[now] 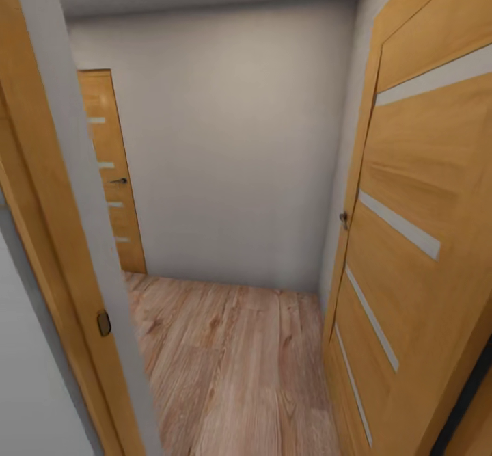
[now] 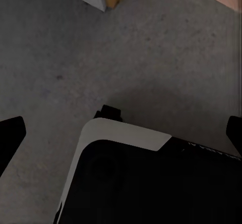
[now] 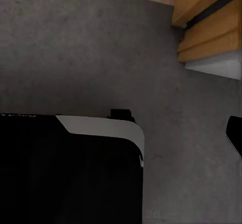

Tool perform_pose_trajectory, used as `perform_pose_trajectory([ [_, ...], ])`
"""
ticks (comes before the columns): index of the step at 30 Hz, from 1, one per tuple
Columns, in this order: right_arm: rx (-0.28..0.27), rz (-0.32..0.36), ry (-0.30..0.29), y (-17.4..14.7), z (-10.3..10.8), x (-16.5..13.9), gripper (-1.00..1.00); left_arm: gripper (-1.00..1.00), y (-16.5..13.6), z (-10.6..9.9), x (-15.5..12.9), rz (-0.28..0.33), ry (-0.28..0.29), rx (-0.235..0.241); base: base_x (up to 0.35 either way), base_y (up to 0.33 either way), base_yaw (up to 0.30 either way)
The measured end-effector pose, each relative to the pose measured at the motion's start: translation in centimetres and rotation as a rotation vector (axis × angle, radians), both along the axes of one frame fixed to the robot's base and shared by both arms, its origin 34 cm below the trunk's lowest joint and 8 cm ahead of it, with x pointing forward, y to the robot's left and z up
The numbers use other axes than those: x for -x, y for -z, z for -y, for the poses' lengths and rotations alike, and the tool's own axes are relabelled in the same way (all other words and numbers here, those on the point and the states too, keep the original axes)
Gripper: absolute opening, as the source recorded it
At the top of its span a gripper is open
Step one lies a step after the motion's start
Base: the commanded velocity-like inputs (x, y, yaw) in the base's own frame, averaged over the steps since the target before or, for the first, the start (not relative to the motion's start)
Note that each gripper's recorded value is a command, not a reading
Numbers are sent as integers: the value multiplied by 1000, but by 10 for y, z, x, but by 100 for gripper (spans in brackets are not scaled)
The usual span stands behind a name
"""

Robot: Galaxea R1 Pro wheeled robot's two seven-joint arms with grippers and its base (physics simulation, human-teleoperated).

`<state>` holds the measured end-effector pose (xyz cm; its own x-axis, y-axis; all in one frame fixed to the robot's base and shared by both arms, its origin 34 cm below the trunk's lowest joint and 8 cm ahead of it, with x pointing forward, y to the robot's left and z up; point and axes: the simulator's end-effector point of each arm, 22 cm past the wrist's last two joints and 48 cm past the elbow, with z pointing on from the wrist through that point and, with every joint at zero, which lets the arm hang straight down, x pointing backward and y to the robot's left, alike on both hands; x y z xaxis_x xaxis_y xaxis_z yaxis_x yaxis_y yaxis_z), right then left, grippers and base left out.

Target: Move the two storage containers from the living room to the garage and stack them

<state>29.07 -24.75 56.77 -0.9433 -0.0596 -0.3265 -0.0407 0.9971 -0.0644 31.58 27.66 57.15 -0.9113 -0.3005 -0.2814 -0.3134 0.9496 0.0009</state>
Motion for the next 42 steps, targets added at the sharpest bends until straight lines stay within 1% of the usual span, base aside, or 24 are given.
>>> perform_pose_trajectory([
  [4,2,1,2,0,3,0,100,100,0,0,0,0,0,0,248,-146,0],
  [8,4,2,2,0,5,0,100,100,0,0,0,-1,0,0,72,-45,-64],
  [17,1,3,2,0,3,-1,100,100,0,0,0,-1,0,0,10,-6,-159],
  [25,-7,1,-1,0,-4,0,100,100,0,1,0,0,0,1,0,0,-20],
  [34,-5,1,-3,0,-3,-1,100,100,0,1,-1,0,0,1,0,0,-8],
  [42,-7,1,1,0,-4,0,100,100,0,1,-1,0,-1,1,0,0,-160],
])
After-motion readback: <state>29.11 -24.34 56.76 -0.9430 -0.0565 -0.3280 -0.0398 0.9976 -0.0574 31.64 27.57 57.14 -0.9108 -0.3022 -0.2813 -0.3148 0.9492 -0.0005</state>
